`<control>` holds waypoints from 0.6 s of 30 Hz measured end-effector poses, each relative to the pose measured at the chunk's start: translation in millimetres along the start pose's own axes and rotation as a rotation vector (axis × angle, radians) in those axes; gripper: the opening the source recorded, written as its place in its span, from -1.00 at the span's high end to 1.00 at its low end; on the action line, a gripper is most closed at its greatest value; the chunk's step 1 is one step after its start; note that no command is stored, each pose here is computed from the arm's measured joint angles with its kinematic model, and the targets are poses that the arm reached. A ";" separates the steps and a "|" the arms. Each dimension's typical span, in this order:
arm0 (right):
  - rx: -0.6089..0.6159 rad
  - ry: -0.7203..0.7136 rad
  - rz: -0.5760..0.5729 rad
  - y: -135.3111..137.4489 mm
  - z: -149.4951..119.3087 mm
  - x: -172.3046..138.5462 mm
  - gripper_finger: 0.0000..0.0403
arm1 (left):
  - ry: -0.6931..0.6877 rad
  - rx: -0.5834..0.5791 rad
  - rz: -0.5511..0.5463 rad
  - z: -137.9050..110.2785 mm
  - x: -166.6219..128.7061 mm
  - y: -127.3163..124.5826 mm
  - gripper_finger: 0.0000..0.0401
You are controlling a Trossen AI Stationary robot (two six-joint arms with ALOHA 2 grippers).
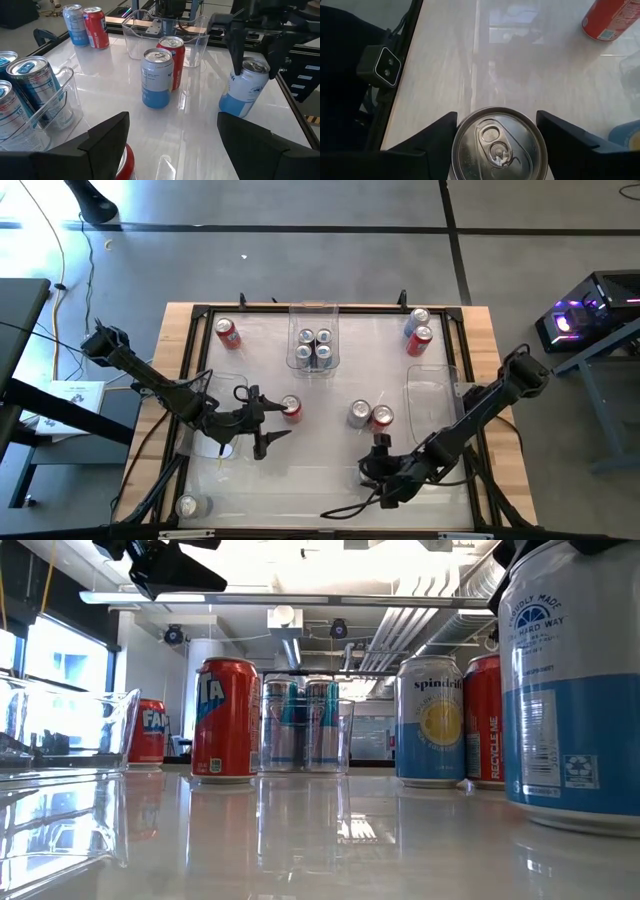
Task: Sort soda cans
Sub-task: Put the bottom right blue-white soda can into the bottom right transparent bin
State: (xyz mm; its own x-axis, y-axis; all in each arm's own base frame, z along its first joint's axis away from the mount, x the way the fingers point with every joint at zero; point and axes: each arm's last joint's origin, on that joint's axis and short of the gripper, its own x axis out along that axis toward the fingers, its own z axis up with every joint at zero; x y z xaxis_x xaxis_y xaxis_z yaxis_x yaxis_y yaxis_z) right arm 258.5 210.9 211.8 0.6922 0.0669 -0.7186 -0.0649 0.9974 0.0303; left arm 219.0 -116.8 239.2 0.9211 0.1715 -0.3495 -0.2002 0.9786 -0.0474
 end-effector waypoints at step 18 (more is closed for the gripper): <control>-0.046 0.029 0.041 0.9 -1.9 0.4 -0.43 | 0.000 0.001 0.000 0.0 0.0 0.0 -0.47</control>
State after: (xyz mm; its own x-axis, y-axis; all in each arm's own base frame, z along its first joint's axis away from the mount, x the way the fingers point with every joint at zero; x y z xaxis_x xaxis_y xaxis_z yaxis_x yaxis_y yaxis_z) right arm 257.4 211.7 210.2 0.6675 0.1063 -0.7370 -0.1260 0.9916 0.0290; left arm 219.0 -116.8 239.1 0.9210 0.1716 -0.3496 -0.2001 0.9787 -0.0469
